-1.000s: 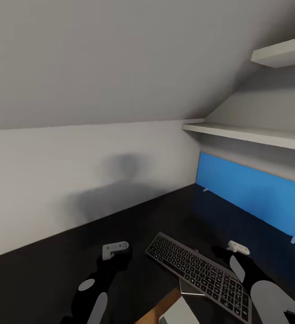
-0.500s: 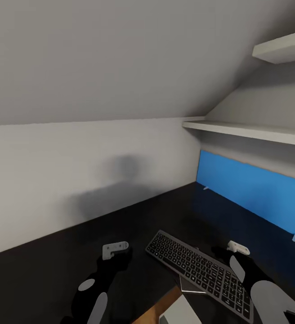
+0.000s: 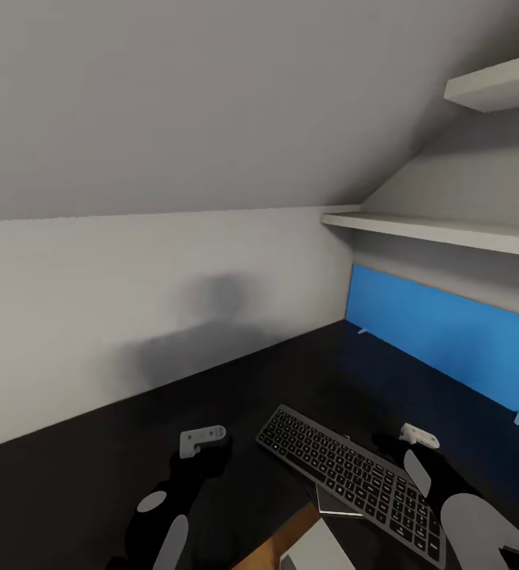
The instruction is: In the bedroom, organize the workspace by keeping the computer under the desk, ensuring the monitor is on the desk, placing the keyboard on the desk next to the monitor, placing the mouse on the desk next to the keyboard, moving the folder from the swivel chair onto the desk next to the mouse, stacking the notebook on top of the folder with the pen on top of the notebook, and positioning the swivel chair next to the desk.
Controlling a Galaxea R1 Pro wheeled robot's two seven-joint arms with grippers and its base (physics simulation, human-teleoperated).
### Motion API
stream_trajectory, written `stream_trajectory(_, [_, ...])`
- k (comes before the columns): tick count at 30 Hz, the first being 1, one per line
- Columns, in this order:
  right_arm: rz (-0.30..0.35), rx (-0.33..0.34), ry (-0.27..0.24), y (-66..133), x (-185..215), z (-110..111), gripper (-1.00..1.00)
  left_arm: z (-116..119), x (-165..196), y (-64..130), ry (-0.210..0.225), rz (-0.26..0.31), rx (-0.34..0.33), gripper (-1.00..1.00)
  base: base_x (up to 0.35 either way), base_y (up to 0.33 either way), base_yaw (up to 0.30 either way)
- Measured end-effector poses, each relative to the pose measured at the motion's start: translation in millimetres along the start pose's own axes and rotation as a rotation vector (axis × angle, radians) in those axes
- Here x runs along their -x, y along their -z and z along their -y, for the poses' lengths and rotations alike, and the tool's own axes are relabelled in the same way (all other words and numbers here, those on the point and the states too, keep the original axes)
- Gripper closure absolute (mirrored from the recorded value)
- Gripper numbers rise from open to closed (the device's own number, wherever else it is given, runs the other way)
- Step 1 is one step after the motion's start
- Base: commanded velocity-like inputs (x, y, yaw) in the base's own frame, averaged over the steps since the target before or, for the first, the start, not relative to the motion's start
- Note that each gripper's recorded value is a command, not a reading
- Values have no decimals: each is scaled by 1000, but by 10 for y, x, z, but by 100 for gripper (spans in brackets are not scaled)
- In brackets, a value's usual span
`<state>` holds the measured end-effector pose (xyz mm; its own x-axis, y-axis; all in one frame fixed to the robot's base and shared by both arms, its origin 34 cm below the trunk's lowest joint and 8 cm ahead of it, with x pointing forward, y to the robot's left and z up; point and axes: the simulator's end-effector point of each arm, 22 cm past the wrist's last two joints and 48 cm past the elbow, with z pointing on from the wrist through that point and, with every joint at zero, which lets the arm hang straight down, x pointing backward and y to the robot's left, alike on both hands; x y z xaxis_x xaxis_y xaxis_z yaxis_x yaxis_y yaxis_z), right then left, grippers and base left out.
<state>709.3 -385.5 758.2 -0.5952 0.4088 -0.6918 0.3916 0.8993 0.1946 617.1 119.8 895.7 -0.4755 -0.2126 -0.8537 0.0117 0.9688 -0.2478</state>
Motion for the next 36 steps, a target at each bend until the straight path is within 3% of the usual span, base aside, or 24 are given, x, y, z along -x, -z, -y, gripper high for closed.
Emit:
stream_trajectory(12, [-67,4,0,4,-157,-29,-100,-6,0,-1,-2,0,2,-100,0,0,0])
stream_trajectory(23, [-76,5,0,6,-177,-31,-100,-8,-2,-3,-2,1,3,-100,-9,5,0])
stream_trajectory(36, [-77,7,2,2,-177,-36,-100,-8,-4,-6,-2,0,3,-100,-179,94,0])
